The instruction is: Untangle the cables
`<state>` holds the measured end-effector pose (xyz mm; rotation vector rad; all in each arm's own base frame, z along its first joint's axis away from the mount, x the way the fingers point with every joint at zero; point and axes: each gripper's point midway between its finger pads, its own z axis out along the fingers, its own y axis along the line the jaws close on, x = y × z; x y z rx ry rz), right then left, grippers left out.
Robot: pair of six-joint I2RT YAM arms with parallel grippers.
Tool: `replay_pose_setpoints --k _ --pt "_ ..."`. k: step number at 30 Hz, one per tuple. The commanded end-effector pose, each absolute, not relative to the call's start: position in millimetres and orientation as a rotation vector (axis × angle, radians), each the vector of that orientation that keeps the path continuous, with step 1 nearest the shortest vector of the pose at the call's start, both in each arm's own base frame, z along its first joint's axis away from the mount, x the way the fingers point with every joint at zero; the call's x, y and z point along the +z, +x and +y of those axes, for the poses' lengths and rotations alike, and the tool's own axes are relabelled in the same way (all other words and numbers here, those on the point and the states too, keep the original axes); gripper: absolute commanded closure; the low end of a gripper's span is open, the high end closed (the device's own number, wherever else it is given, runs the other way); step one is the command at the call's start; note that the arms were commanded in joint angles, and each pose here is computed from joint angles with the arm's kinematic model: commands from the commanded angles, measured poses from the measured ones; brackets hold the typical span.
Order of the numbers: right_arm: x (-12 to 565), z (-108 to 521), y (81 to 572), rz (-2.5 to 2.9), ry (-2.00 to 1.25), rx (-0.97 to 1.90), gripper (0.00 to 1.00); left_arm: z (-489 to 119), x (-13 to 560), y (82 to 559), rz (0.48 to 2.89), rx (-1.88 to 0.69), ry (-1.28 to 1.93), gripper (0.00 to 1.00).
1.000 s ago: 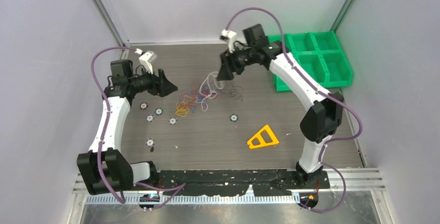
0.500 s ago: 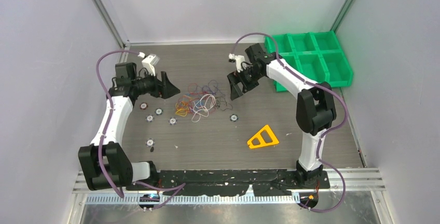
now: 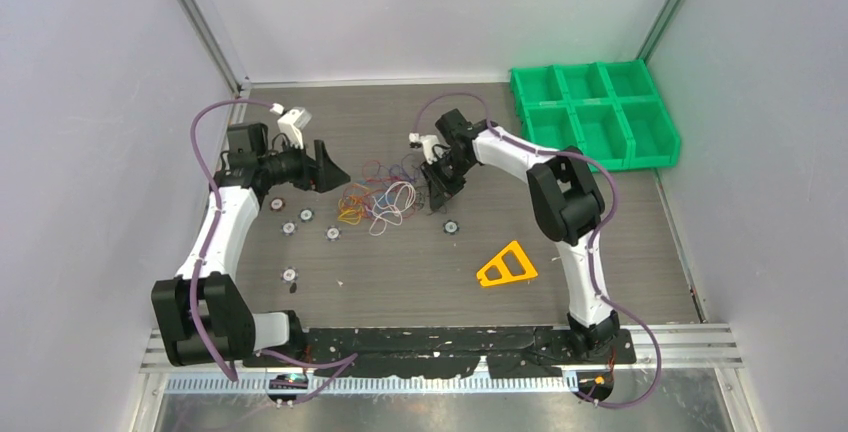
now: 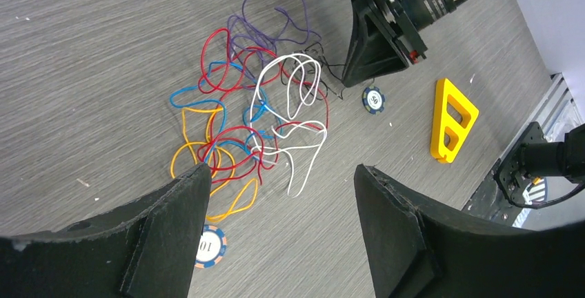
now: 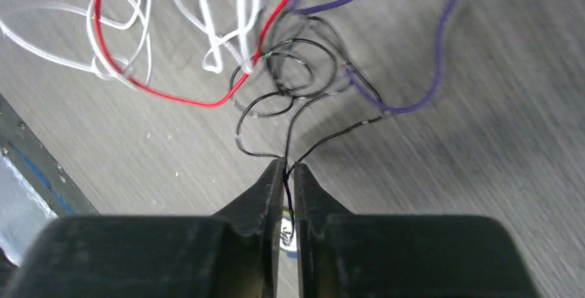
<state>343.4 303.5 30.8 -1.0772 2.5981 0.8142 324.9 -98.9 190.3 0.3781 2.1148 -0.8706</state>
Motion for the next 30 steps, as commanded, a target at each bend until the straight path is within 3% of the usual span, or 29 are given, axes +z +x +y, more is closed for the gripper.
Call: replay_pose_setpoints --k 1,8,14,18,20,30 --pt "69.0 305.5 328.0 2.534 -1.142 0.886 0.91 -98.5 208.6 329.3 2.045 -0.820 0.409 0.23" --pt "221.5 255.6 324.5 2.173 -1.083 0.806 0.95 -97.1 225.3 323.5 2.010 -0.783 0.418 0.24" --pt "289.8 218.8 314.6 2.025 -1.083 0.769 0.94 -112.5 256.9 310.6 1.891 -0.802 0.555 0.23" --pt "326.3 224.7 302.6 1.913 -1.107 0.835 0.95 -148.4 288.5 290.1 1.710 -0.784 0.779 0.17" --pt "341.0 231.2 297.4 1.870 -1.110 0.889 0.95 -167.2 300.7 279.8 1.615 -0.771 0.869 0.02" --pt "348.6 273.4 255.8 1.744 -1.307 1.029 0.95 -250.5 345.7 279.3 1.434 -0.879 1.014 0.00"
